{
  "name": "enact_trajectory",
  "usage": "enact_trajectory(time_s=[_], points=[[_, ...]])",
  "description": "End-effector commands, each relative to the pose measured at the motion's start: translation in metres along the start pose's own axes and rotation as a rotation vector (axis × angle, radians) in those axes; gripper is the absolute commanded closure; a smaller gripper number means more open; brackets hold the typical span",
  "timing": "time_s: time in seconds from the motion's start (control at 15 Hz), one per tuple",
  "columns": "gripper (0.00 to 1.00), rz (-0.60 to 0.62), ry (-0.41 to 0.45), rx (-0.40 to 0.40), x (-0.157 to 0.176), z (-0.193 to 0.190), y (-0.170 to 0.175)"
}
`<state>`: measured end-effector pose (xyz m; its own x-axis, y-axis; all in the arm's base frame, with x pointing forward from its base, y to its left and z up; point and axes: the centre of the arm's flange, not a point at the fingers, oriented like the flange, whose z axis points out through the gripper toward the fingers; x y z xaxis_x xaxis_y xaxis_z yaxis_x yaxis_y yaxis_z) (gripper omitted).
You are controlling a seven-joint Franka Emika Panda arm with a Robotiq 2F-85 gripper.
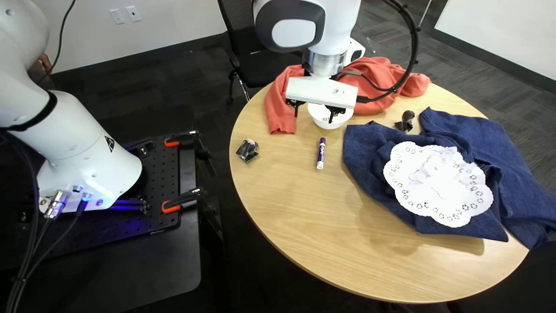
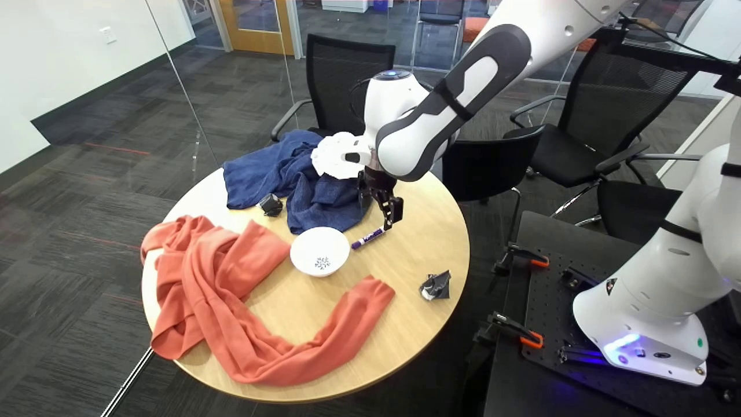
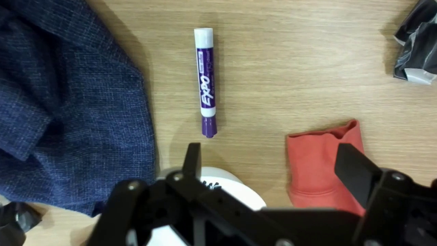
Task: Put the marker in the bowl
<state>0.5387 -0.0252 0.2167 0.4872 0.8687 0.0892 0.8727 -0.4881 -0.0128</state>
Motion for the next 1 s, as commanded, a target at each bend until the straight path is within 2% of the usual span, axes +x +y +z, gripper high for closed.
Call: enact_trajectory(time_s=[0.0,0.93], points=[[0.00,-0.018,0.010,0.008,0.000,0.016,0.021],[0.00,0.011,-0.046,-0.004,-0.006,0.080,0.044]])
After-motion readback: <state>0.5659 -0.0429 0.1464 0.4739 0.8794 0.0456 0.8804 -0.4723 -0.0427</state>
